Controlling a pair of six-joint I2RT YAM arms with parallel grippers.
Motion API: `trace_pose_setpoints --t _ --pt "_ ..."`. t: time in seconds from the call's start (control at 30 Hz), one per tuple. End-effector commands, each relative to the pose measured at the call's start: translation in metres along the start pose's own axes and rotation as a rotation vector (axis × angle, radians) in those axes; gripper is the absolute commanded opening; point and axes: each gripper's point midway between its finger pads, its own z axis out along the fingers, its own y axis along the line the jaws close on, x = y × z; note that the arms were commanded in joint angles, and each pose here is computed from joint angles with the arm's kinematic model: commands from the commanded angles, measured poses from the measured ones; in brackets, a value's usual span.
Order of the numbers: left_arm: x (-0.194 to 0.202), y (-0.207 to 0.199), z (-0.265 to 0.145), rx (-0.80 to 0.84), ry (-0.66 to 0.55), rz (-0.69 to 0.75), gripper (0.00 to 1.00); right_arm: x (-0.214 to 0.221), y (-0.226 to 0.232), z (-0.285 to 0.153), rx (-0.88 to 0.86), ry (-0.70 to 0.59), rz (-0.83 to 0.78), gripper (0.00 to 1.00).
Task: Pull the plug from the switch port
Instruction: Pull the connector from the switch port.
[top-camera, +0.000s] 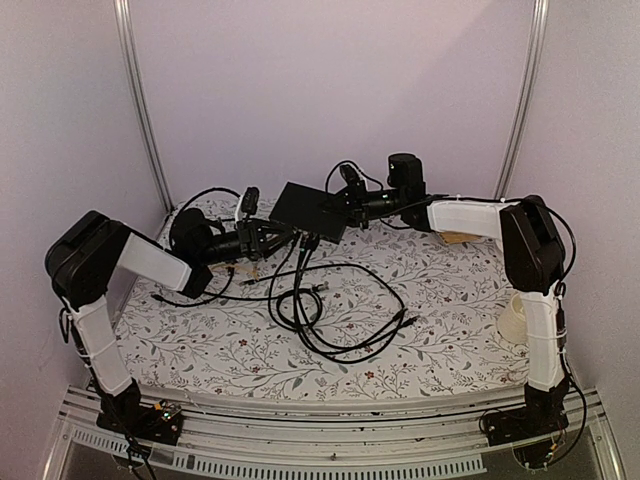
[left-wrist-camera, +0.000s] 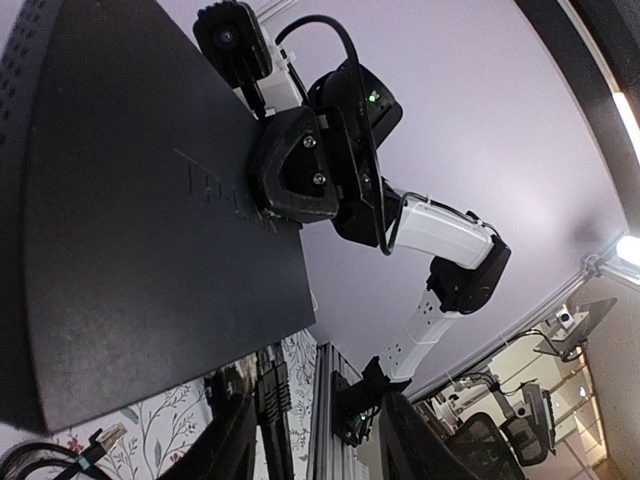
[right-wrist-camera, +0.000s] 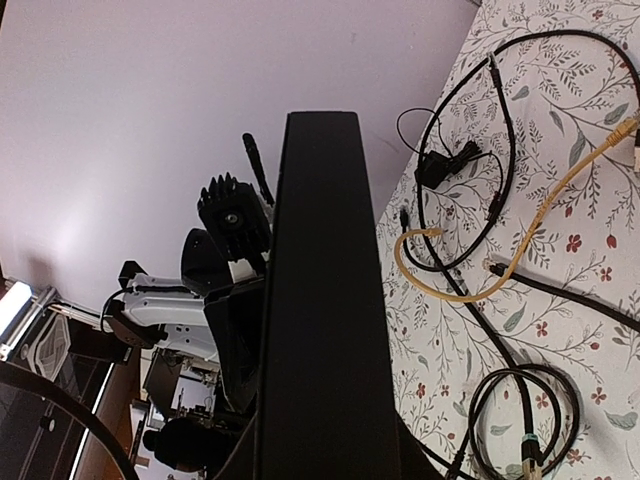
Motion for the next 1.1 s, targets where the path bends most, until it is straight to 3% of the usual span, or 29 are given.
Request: trace_pose_setpoints --t 0.0,0.77,1.07 --pt "-0.014 -0.005 -0.008 -0.017 -0.040 0.037 0.45 -0.007 0.035 -0.006 -0.062 -0.007 -0.105 0.02" --pt "-0.002 0.026 -0.007 -0.037 -0.013 -0.011 0.48 -0.005 0.047 -0.006 -0.078 -0.004 -0.117 0.02" --pt "-0.012 0.019 -0.002 0.008 -0.039 -0.002 0.46 -0.005 0.046 -0.004 -0.080 -0.002 -0.114 0.02"
